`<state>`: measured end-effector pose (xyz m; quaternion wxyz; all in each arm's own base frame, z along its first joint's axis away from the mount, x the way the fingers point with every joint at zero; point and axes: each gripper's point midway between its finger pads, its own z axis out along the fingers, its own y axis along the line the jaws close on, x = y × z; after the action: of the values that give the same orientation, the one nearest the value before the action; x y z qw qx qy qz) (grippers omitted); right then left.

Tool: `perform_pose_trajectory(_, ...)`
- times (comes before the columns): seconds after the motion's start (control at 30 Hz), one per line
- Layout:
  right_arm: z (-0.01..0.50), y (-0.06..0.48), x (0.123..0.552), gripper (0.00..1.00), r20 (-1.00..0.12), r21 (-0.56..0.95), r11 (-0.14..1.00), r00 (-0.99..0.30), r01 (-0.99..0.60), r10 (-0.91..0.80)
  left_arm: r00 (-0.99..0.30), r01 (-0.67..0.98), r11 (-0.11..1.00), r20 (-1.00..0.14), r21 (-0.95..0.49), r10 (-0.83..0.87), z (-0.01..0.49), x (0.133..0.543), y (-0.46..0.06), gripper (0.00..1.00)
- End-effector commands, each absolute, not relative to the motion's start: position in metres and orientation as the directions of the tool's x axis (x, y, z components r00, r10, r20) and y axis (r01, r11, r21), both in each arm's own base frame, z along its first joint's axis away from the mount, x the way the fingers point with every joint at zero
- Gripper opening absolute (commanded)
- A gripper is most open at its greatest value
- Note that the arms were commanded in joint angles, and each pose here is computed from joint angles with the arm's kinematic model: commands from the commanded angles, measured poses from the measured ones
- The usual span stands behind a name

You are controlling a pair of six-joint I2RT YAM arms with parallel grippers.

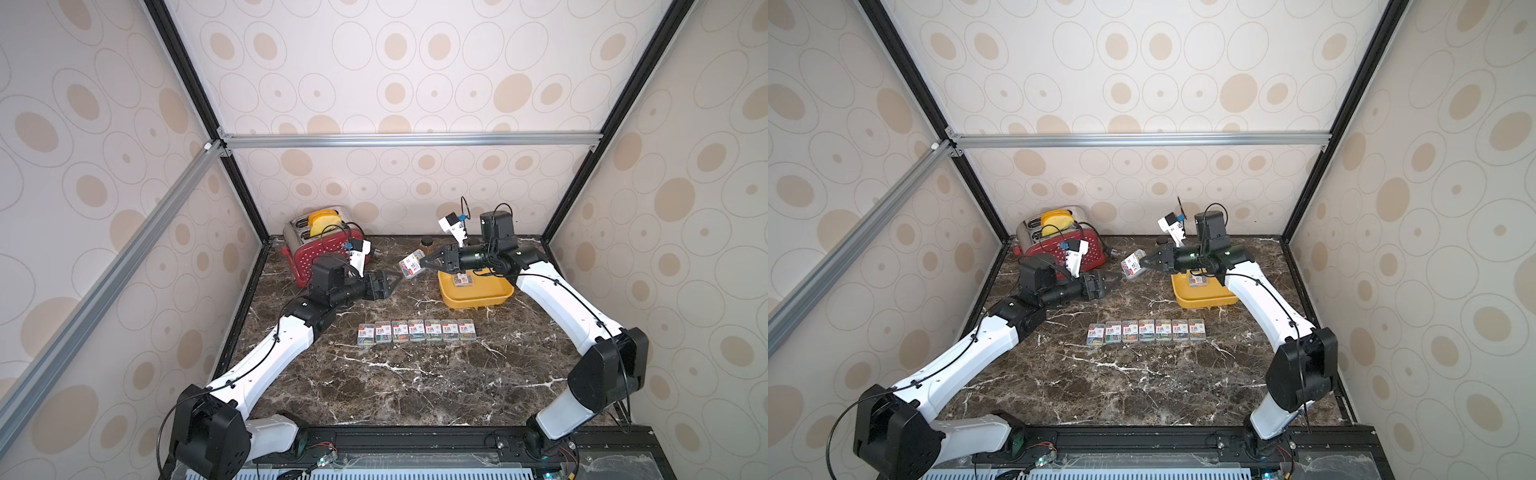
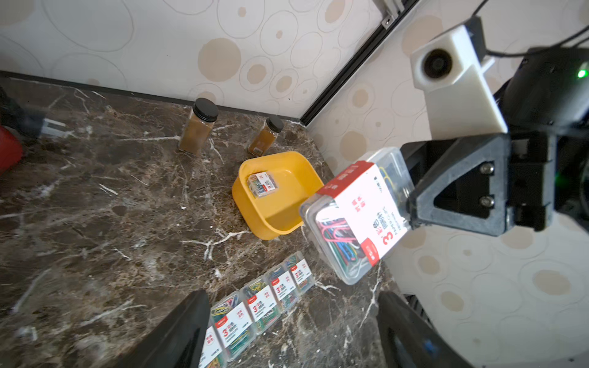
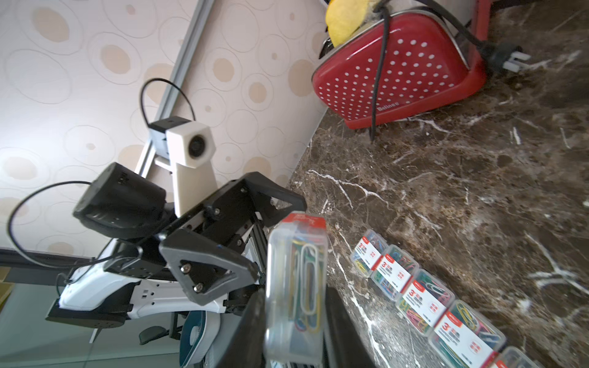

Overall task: Take the paper clips out of the storage box
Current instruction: Place the boxed paper clips at the center of the board.

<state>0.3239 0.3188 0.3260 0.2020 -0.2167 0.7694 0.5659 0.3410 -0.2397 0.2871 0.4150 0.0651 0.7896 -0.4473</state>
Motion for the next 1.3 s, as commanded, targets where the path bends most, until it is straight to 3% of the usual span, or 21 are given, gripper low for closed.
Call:
perform_pose_trajectory(0.0,0.362,0.325,0.317,0.10,-0.585,0.799,0.124,-0.808,-0.589,-0.069,-0.616,0.524,0.410,-0.665,-0.746,-0.422,0.340,0.346,-0.250,0.85)
perform_pose_trajectory(0.2,0.366,0.326,0.315,0.10,-0.568,0.817,0.081,-0.821,-0.571,-0.061,-0.615,0.563,0.332,-0.652,-0.757,-0.443,0.357,0.348,-0.258,0.89)
perform_pose_trajectory(0.4,0.375,0.328,0.314,0.11,-0.563,0.825,0.035,-0.825,-0.565,-0.047,-0.630,0.568,0.269,-0.621,-0.778,-0.466,0.360,0.354,-0.264,0.86)
perform_pose_trajectory(0.57,0.378,0.329,0.313,0.11,-0.559,0.828,0.017,-0.828,-0.560,-0.045,-0.640,0.566,0.239,-0.603,-0.789,-0.476,0.362,0.357,-0.267,0.63)
perform_pose_trajectory(0.8,0.368,0.329,0.313,0.12,-0.546,0.837,0.024,-0.836,-0.547,-0.053,-0.623,0.585,0.232,-0.614,-0.777,-0.485,0.373,0.357,-0.267,0.44)
perform_pose_trajectory(0.97,0.362,0.329,0.315,0.14,-0.537,0.841,0.034,-0.841,-0.540,-0.056,-0.643,0.588,0.208,-0.608,-0.782,-0.466,0.373,0.357,-0.272,0.21)
perform_pose_trajectory(1.07,0.361,0.329,0.315,0.16,-0.539,0.840,0.038,-0.841,-0.541,-0.058,-0.649,0.589,0.208,-0.610,-0.781,-0.454,0.371,0.357,-0.273,0.19)
perform_pose_trajectory(1.13,0.360,0.329,0.314,0.23,-0.538,0.840,0.044,-0.841,-0.541,-0.062,-0.652,0.590,0.221,-0.620,-0.776,-0.436,0.370,0.356,-0.275,0.12)
perform_pose_trajectory(1.2,0.356,0.328,0.313,0.39,-0.543,0.835,0.059,-0.837,-0.547,-0.072,-0.661,0.589,0.241,-0.631,-0.771,-0.405,0.367,0.356,-0.277,0.03)
perform_pose_trajectory(1.27,0.351,0.326,0.311,0.49,-0.556,0.822,0.089,-0.826,-0.563,-0.093,-0.676,0.587,0.269,-0.645,-0.763,-0.356,0.362,0.355,-0.280,0.00)
